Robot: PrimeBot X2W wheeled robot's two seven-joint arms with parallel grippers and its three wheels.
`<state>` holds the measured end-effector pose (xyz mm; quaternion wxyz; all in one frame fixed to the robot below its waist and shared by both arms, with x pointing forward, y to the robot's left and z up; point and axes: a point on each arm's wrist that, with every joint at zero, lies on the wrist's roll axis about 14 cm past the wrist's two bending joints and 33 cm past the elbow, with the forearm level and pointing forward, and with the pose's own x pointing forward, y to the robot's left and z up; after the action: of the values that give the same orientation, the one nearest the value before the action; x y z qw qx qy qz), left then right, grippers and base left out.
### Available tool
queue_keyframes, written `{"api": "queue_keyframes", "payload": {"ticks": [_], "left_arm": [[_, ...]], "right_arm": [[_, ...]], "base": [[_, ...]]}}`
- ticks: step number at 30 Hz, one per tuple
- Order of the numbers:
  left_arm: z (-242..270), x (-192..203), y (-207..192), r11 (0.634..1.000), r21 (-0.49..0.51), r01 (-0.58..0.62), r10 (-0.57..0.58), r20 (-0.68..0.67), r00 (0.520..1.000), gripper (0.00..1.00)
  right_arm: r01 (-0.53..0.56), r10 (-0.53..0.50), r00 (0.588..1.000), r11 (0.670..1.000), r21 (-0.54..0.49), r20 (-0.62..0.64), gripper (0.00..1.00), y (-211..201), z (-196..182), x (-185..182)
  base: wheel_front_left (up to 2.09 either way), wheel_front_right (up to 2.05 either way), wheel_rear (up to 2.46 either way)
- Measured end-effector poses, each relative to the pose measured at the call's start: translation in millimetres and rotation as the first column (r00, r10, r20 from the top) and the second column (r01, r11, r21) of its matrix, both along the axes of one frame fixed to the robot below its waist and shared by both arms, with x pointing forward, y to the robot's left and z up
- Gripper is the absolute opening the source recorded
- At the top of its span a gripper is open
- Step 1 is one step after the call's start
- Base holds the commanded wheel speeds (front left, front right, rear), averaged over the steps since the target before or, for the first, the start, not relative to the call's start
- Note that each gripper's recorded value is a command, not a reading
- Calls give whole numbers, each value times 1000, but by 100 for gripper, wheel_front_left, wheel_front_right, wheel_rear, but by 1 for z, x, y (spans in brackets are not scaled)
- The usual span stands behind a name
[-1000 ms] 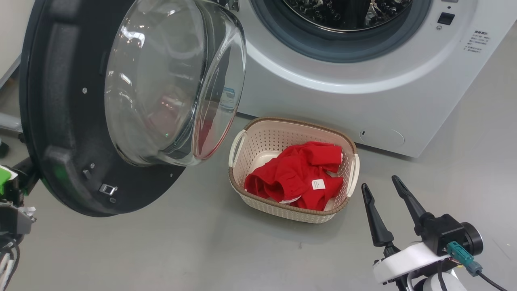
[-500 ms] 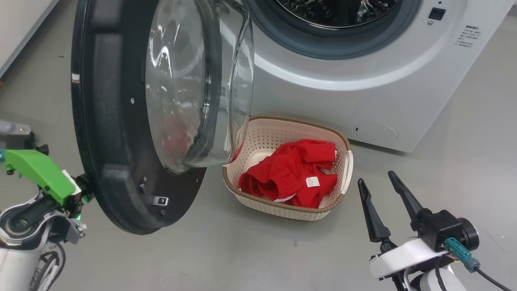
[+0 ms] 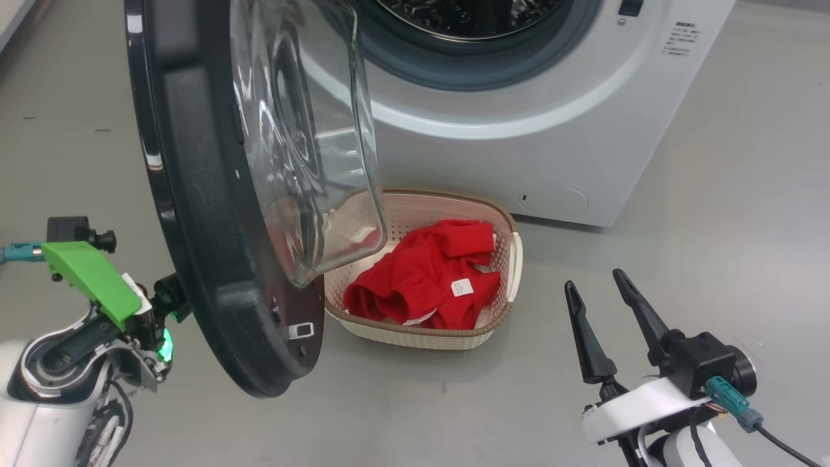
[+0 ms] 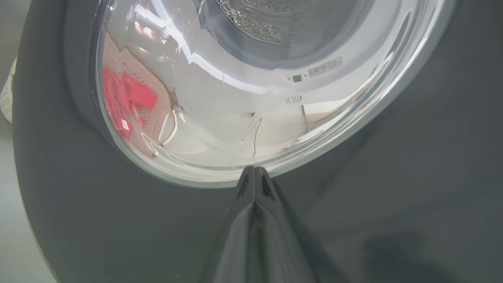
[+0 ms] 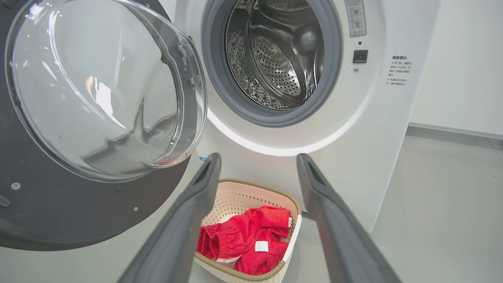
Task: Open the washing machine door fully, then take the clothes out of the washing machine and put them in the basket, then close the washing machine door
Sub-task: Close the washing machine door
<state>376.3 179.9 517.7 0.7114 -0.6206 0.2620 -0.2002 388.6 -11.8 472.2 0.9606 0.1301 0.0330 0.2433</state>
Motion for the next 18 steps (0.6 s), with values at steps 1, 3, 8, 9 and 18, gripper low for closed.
{"api": "queue_keyframes", "payload": {"ticks": [1,3,8,9,18], "left_arm": [[2,2,-4,1000,-12,7,-7,7,1000,0],[4,6,-11,999,-18,30,-30,14,999,0],[6,14,-25,997,-27,74,-73,27,997,0],[7,16,-28,996,-31,83,-82,31,996,0],[8,36,-73,975,-61,212,-209,51,977,0]], "right_arm": [[10,-10,1000,1000,0,-2,100,-3,0,0],[30,-30,1000,1000,2,-5,100,-9,0,-1],[70,-70,998,998,2,-9,100,-21,0,-3],[81,-81,997,997,1,-10,100,-25,-1,-4],[198,-198,980,980,3,3,100,-61,6,-3]], "base": [[0,0,0],[0,0,0],[0,0,0],[0,0,0],[0,0,0]]}}
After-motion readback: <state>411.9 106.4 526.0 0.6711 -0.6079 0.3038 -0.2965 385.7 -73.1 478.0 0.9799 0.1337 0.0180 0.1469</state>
